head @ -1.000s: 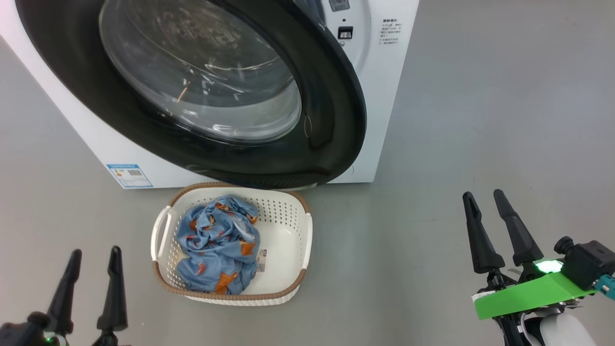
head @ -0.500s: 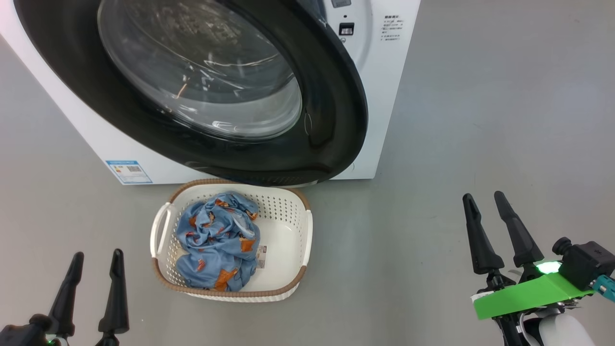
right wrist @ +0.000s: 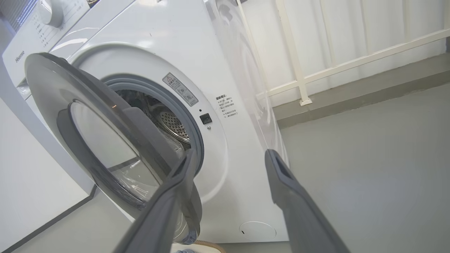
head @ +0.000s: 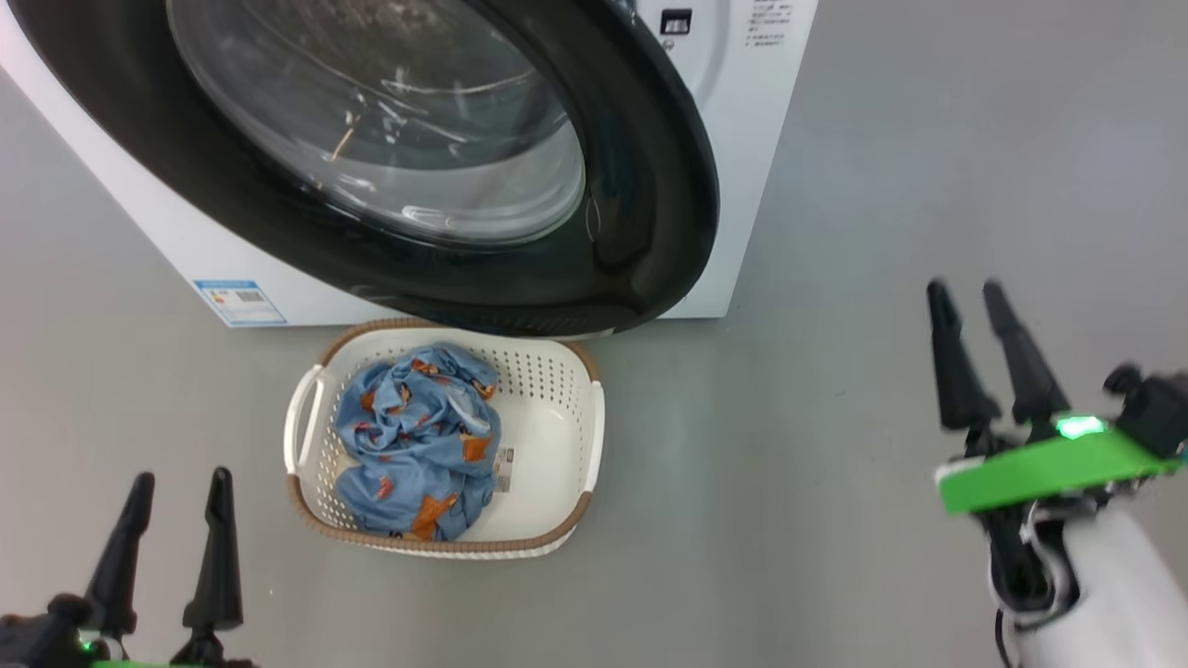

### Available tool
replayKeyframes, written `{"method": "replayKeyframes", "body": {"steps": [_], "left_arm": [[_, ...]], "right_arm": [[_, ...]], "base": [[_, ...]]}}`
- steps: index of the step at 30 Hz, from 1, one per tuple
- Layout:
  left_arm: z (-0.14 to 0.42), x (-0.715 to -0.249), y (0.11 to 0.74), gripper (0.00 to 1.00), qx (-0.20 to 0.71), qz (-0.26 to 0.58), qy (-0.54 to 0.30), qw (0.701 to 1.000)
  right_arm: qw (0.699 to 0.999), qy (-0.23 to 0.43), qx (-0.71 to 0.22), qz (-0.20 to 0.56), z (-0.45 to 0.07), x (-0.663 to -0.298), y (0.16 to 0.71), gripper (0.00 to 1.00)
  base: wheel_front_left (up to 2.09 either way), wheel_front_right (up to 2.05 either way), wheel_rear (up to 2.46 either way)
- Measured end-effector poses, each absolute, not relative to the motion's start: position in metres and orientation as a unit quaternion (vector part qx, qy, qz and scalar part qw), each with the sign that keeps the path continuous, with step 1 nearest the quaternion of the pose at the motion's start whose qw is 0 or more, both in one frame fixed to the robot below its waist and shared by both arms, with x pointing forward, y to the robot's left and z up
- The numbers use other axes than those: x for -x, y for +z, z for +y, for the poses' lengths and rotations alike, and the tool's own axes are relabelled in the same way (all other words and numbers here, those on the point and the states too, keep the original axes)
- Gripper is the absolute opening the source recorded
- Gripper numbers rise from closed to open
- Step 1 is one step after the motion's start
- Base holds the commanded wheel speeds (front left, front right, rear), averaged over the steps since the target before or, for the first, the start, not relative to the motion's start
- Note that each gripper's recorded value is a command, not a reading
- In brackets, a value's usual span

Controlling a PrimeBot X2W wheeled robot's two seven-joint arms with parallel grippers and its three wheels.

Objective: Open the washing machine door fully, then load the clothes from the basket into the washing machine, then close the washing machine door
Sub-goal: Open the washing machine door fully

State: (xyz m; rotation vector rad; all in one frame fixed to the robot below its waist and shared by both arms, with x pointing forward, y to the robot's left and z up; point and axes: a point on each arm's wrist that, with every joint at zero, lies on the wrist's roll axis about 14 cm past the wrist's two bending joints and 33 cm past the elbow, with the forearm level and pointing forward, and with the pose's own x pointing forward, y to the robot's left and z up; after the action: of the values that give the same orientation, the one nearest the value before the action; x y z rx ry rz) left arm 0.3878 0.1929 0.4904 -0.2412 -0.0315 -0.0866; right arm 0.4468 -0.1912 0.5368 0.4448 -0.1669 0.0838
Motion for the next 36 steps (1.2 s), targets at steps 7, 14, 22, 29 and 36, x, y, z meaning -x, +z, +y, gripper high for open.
{"method": "replayKeyframes", "body": {"steps": [7,14,22,29,36], "left_arm": [[0.196,-0.396,0.491,1.0,0.121,-0.019,-0.04,0.992],[0.2,-0.396,0.485,1.0,0.124,-0.01,-0.033,0.992],[0.204,-0.404,0.483,1.0,0.125,-0.01,-0.027,0.992],[0.211,-0.408,0.477,1.0,0.127,-0.004,-0.016,0.992],[0.218,-0.411,0.472,1.0,0.128,0.001,-0.005,0.992]], "right_arm": [[0.954,0.045,-0.284,-0.084,-0.191,-0.48,0.544,1.0],[0.921,0.056,-0.379,-0.073,-0.185,-0.515,0.557,0.21],[0.884,0.088,-0.457,-0.032,-0.169,-0.552,0.567,0.0],[0.862,0.122,-0.492,0.013,-0.149,-0.58,0.568,0.0],[0.855,0.164,-0.482,0.095,-0.114,-0.601,0.553,0.0]], "base": [[0.0,0.0,0.0],[0.0,0.0,0.0],[0.0,0.0,0.0],[0.0,0.0,0.0],[0.0,0.0,0.0]]}}
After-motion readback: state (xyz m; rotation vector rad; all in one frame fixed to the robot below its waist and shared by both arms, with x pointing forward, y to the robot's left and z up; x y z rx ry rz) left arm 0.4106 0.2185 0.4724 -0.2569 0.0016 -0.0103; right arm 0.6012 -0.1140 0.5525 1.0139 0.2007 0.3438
